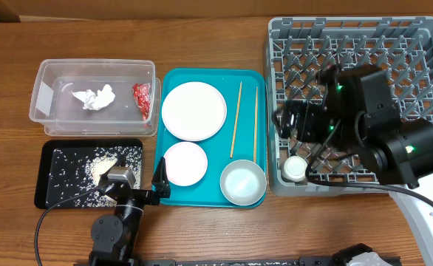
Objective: Sort waste into correct bins and load items into the dishwasher
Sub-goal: 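Move the right gripper to the pink bowl and grasp its rim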
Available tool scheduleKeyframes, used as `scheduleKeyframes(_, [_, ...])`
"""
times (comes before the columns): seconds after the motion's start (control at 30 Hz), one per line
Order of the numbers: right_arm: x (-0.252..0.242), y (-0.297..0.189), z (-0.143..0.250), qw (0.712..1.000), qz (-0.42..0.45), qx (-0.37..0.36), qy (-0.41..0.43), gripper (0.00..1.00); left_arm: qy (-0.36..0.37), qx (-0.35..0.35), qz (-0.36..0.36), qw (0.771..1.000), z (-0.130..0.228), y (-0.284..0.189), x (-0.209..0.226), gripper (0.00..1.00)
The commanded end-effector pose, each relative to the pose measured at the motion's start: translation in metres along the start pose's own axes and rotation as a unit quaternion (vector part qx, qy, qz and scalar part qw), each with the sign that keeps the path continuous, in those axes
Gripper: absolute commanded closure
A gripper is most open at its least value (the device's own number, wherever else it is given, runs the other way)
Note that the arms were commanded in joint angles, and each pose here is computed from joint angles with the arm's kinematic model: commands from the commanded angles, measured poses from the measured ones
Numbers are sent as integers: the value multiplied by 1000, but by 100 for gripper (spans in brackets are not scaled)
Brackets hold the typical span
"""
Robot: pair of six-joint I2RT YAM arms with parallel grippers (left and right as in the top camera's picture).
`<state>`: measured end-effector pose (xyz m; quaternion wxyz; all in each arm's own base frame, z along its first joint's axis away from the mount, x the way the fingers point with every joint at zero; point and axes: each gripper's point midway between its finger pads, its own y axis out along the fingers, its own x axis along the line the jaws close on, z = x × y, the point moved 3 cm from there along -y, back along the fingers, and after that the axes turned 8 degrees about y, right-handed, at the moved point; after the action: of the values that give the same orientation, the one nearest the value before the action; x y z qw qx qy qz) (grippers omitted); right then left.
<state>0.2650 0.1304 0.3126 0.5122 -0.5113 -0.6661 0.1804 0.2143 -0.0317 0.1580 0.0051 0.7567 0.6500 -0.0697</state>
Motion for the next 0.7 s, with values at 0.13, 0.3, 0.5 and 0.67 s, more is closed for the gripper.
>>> scheduleKeyframes(0.13, [31,12,28,994,-68,76,-34,15,13,0,4,1000,1,0,-1,0])
scheduleKeyframes(0.3, [54,68,83,982,-54,150,-104,25,13,0,4,1000,1,0,-1,0])
scheduleKeyframes(0.5, [63,148,106,983,17,141,-116,34,13,0,4,1000,1,0,-1,0])
scheduleKeyframes(0.67, [63,214,116,982,32,150,-107,45,13,0,4,1000,1,0,-1,0])
